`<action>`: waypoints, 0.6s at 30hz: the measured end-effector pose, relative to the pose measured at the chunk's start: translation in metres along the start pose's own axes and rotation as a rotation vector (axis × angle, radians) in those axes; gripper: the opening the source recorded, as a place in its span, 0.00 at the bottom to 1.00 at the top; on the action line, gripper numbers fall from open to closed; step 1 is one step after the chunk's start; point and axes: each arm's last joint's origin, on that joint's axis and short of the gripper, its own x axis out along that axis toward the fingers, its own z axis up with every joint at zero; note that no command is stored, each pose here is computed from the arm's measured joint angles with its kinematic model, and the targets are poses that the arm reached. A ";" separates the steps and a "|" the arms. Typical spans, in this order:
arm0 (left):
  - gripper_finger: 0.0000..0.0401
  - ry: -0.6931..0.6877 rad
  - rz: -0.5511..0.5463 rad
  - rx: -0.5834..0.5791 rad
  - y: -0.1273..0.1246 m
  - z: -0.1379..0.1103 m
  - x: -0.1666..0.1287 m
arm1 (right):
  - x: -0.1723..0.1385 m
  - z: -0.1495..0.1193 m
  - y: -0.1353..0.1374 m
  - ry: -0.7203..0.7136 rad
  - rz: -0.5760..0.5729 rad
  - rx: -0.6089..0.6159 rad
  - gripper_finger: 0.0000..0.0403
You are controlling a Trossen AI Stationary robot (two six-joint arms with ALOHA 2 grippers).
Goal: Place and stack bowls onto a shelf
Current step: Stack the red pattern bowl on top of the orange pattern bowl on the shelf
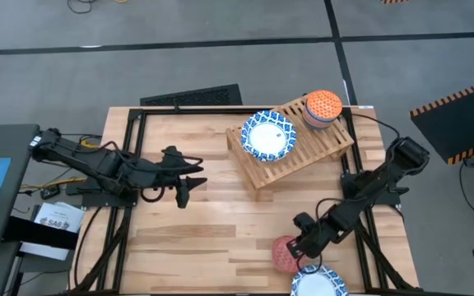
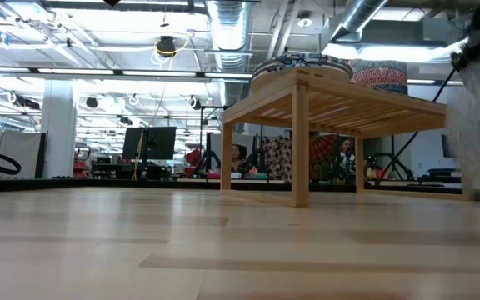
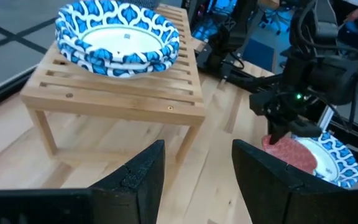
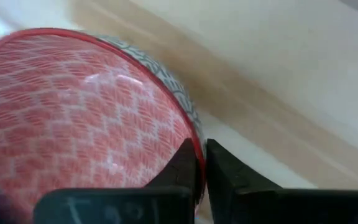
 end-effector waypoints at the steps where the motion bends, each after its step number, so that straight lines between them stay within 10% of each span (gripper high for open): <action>1: 0.43 -0.006 -0.002 0.002 0.001 0.002 -0.002 | -0.007 0.002 0.002 0.001 0.027 -0.006 0.09; 11: 0.43 -0.112 -0.044 0.009 0.023 0.024 -0.040 | -0.120 0.037 0.039 0.037 0.354 -0.084 0.09; 18: 0.43 -0.155 -0.079 0.028 0.032 0.030 -0.059 | -0.238 0.086 0.056 -0.268 0.333 -0.070 0.09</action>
